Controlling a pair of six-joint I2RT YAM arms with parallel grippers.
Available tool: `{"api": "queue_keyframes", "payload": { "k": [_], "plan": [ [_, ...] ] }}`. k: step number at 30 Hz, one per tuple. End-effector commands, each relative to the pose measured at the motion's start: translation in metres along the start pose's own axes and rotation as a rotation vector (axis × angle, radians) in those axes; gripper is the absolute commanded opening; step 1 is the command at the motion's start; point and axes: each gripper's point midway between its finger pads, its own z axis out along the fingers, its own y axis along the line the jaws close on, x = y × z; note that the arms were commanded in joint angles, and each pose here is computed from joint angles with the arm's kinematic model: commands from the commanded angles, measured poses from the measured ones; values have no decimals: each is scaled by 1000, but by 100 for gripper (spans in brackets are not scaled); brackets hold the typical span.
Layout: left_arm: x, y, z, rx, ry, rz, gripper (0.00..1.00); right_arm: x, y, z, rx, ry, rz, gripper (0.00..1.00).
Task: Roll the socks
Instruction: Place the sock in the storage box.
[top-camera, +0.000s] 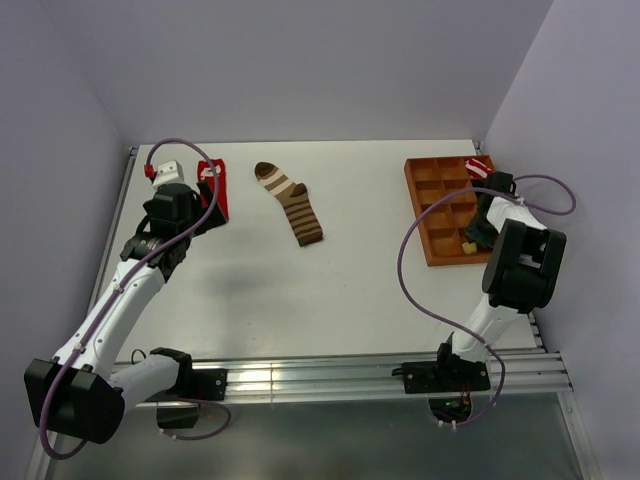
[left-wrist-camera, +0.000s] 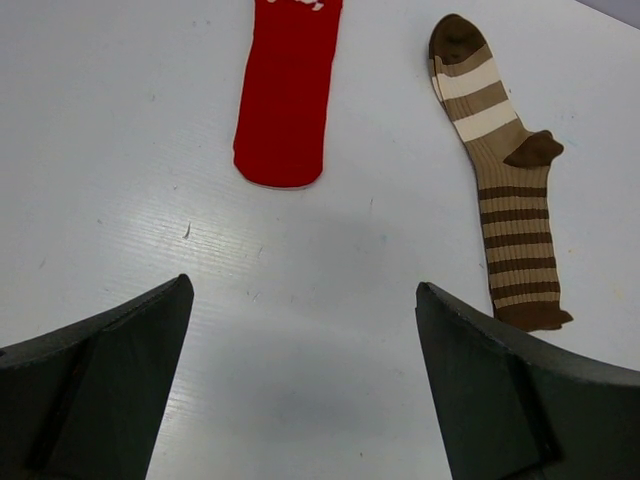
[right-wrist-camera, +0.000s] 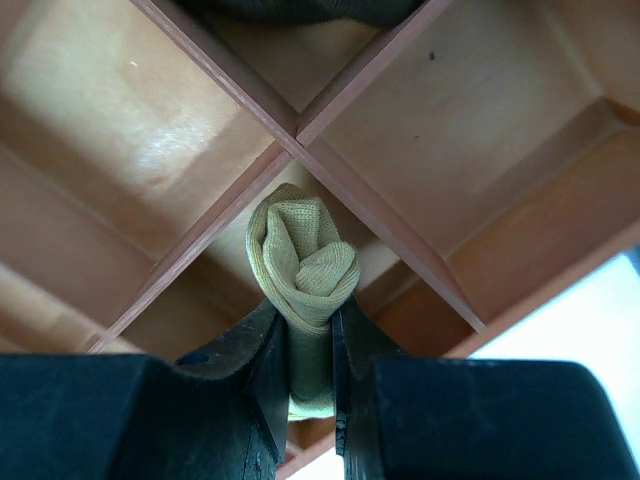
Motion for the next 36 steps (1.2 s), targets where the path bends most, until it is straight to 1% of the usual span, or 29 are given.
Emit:
{"api": "queue_keyframes", "payload": {
  "k": [1, 7, 9, 11, 14, 15, 16, 20, 25, 26, 27, 29, 30, 32, 36],
  "plan": [
    [-11, -3, -1, 20, -43, 5, 99, 5, 3, 10, -15, 26, -21, 0],
    [-12, -3, -2, 23, -46, 7, 98, 12, 4, 17, -4, 73, -15, 1],
    [-12, -3, -2, 21, -49, 5, 98, 12, 5, 18, -5, 79, -14, 9],
    [-12, -2, -2, 19, -48, 6, 98, 12, 4, 20, 1, 88, -7, 12],
    [-12, -3, -1, 20, -47, 7, 98, 12, 8, 19, -18, 88, -9, 27],
    [-12, -3, -1, 20, -47, 7, 98, 11, 8, 18, -19, 86, -6, 34],
    [-12, -3, -1, 20, -47, 7, 98, 11, 7, 18, -14, 87, -4, 37],
    [-12, -3, -2, 22, -50, 6, 98, 4, 10, 9, -33, 72, 3, 39],
    [-13, -4, -3, 27, -51, 6, 98, -12, 10, -14, -43, 12, 43, 40],
    [-12, -3, -3, 26, -49, 7, 98, -14, 9, -17, -40, 4, 50, 41],
    [-13, -3, -3, 24, -52, 5, 98, -17, 9, -20, -38, -9, 60, 46],
    [-13, -3, -3, 27, -51, 5, 98, -23, 8, -27, -39, -31, 74, 49],
    [-14, -4, -4, 28, -53, 5, 98, -26, 7, -29, -30, -42, 80, 53],
    [-13, -4, -4, 31, -52, 4, 98, -30, 7, -34, -37, -59, 87, 56],
    [-13, -3, -4, 30, -53, 5, 98, -28, 6, -34, -28, -48, 93, 57]
  ]
}}
